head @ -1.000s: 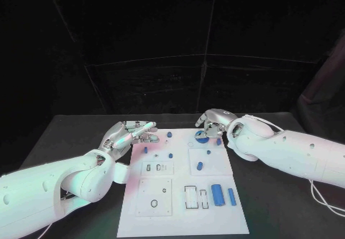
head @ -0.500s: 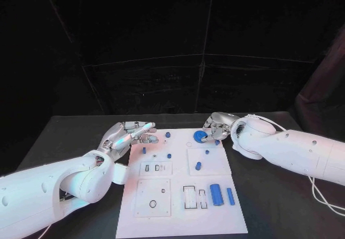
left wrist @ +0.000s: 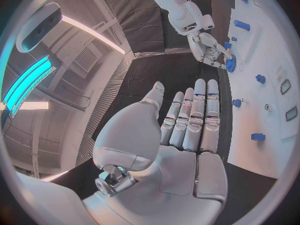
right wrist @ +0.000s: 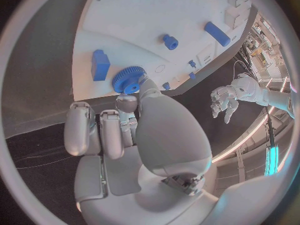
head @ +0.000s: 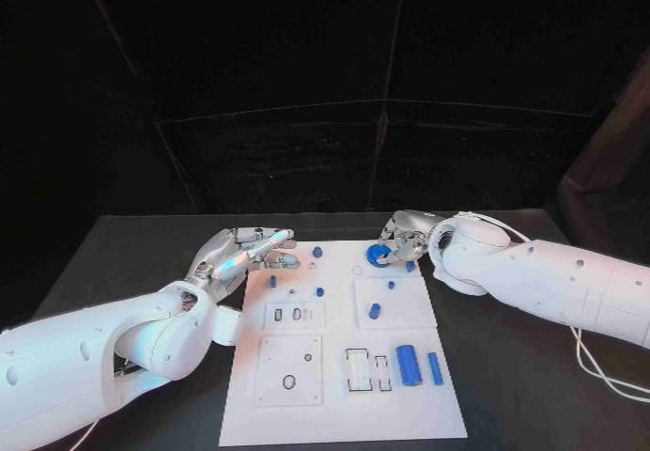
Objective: Assemble the parts on the task board
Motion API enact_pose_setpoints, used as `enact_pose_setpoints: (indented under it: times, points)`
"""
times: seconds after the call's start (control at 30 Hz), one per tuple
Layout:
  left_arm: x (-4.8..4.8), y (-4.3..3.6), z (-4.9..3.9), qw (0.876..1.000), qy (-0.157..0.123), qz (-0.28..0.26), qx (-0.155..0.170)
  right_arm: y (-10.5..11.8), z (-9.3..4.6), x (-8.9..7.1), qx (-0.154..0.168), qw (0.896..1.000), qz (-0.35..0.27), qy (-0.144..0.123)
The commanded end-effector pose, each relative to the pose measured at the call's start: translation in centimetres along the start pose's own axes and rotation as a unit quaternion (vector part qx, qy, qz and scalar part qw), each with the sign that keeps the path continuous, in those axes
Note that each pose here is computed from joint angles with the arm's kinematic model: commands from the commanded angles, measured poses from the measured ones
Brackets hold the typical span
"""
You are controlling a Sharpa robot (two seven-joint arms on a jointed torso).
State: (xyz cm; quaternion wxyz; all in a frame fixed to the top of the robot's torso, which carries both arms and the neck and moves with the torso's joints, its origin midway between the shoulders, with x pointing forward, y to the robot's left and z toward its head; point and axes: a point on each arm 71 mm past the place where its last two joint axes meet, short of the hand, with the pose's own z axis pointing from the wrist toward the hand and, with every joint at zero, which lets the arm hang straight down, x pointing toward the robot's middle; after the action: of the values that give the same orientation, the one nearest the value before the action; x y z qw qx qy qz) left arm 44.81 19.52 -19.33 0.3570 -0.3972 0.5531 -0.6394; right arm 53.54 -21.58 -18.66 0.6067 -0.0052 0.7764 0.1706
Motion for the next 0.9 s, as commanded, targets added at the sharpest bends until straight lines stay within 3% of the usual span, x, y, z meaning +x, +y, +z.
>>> enact_pose_setpoints:
  times: [0.03, 0.63, 0.9]
  points:
    - [0.13, -0.09, 0.03, 1.000, 0.008, -0.002, 0.001, 0.2, 0.0, 0.3, -0.002, 1.000, -0.017, 0.008]
    - [0.11, -0.04, 0.03, 1.000, 0.010, -0.003, -0.001, 1.4, -0.1, -0.1, -0.024, 0.993, -0.107, -0.035]
    - [0.10, -0.02, 0.03, 1.000, 0.011, -0.004, -0.003, 2.9, -0.5, -0.4, -0.057, 0.992, -0.093, -0.064]
